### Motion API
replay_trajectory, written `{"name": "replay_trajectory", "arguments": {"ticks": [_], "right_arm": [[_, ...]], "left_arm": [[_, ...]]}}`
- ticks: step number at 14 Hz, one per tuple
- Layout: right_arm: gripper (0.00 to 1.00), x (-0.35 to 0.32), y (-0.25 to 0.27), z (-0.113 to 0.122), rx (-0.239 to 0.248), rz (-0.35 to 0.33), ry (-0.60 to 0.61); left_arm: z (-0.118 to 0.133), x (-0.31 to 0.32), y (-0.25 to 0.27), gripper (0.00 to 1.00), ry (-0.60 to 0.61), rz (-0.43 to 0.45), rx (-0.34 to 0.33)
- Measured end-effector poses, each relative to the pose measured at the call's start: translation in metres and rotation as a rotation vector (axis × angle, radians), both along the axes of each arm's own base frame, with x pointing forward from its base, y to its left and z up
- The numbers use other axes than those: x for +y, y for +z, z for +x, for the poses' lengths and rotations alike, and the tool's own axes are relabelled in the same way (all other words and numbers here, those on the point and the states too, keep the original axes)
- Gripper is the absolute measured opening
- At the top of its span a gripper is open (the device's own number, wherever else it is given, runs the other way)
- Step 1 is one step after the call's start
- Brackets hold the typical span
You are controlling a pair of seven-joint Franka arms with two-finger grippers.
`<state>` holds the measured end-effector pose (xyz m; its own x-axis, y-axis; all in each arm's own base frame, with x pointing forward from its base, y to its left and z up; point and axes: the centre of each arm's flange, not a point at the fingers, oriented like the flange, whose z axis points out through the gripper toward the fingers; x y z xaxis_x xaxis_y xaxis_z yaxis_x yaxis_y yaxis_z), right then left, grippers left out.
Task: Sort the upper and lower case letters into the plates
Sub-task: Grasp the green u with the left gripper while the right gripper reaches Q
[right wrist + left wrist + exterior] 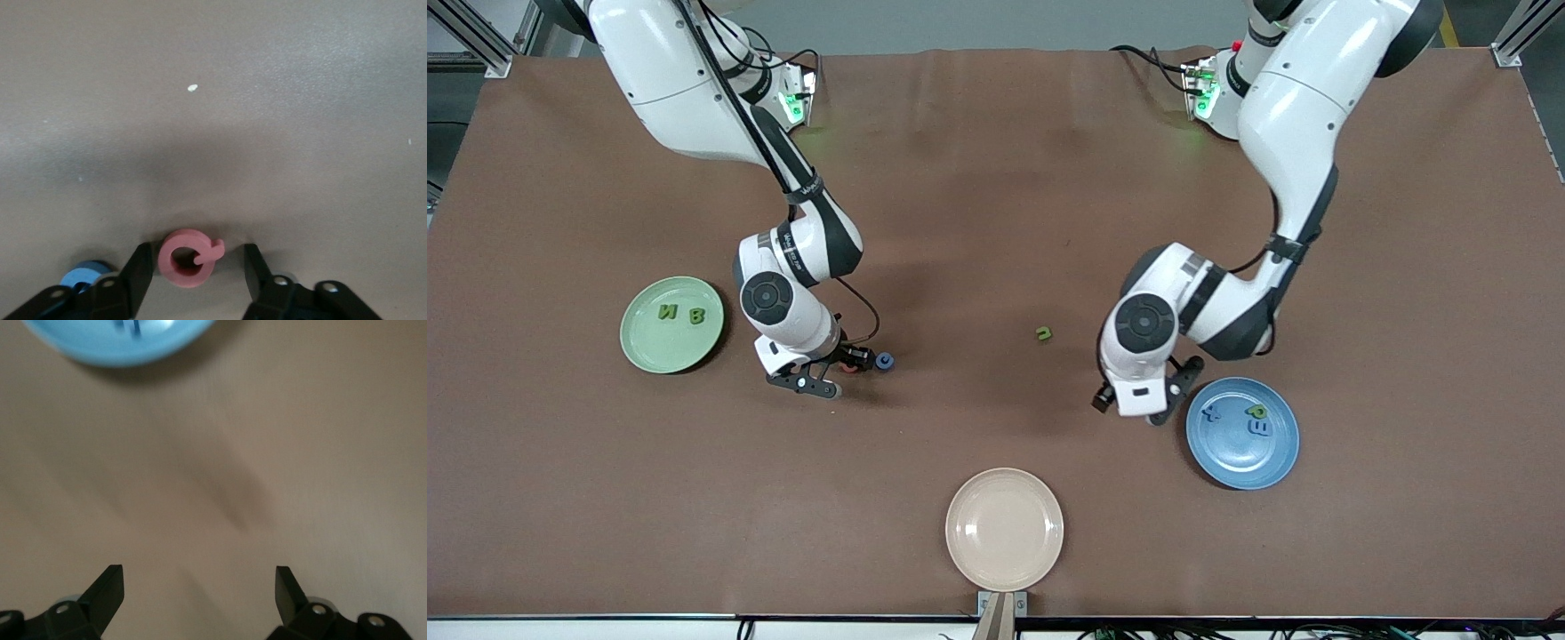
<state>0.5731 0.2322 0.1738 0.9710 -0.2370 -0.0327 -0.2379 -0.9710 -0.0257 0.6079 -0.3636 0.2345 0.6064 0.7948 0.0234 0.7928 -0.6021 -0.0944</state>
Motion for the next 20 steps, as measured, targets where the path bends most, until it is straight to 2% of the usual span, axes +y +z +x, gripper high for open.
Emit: {"name": "replay_trajectory", "arguments": {"ticks": [1, 3, 4, 5, 6, 7, 9, 10, 11, 12, 13, 16, 19, 20], "right_arm": [[0.63, 0.000, 0.000, 0.000, 0.001, 0.000, 0.001], [0.45, 0.002, 0.003, 0.001, -0.002, 0.002, 0.002], [0.41, 0.002, 0.004, 0.000, 0.000, 0.002, 0.003], [0.38, 0.002, 0.003, 0.000, 0.003, 0.000, 0.003], [0.33, 0.001, 0.004, 0.001, 0.005, -0.001, 0.002], [0.33, 0.001, 0.004, 0.001, 0.005, -0.001, 0.002], [0.30, 0.001, 0.004, 0.001, 0.005, -0.001, 0.002], [0.27, 0.001, 0.004, 0.001, 0.005, -0.001, 0.002], [0.19, 0.000, 0.005, 0.001, 0.005, -0.002, 0.001], [0.16, 0.000, 0.005, 0.001, 0.006, -0.002, 0.001], [0.15, 0.000, 0.005, 0.001, 0.006, -0.002, 0.000], [0.14, 0.000, 0.005, 0.001, 0.006, -0.003, 0.000], [0.33, 0.003, 0.005, 0.001, 0.002, 0.001, 0.004], [0.33, 0.002, 0.005, 0.002, 0.001, 0.001, 0.004]], "left_arm": [[-0.006, -0.011, -0.003, 1.00, 0.021, -0.014, 0.001], [-0.016, -0.026, -0.013, 0.97, 0.047, -0.041, -0.015], [-0.023, -0.033, -0.021, 0.97, 0.050, -0.056, -0.024], [-0.031, -0.040, -0.028, 0.93, 0.057, -0.069, -0.031], [-0.040, -0.049, -0.035, 0.93, 0.070, -0.078, -0.036], [-0.050, -0.059, -0.040, 0.87, 0.073, -0.080, -0.034], [-0.068, -0.077, -0.044, 0.82, 0.047, -0.079, -0.030], [-0.074, -0.083, -0.045, 0.73, 0.019, -0.078, -0.028], [-0.080, -0.089, -0.046, 0.67, -0.028, -0.079, -0.025], [-0.084, -0.093, -0.047, 0.67, -0.071, -0.079, -0.022], [-0.088, -0.096, -0.048, 0.62, -0.110, -0.079, -0.018], [-0.099, -0.102, -0.053, 0.62, -0.226, -0.076, -0.002], [-0.110, -0.105, -0.059, 0.60, -0.295, -0.066, 0.008], [-0.111, -0.105, -0.060, 0.59, -0.305, -0.062, 0.006]]}}
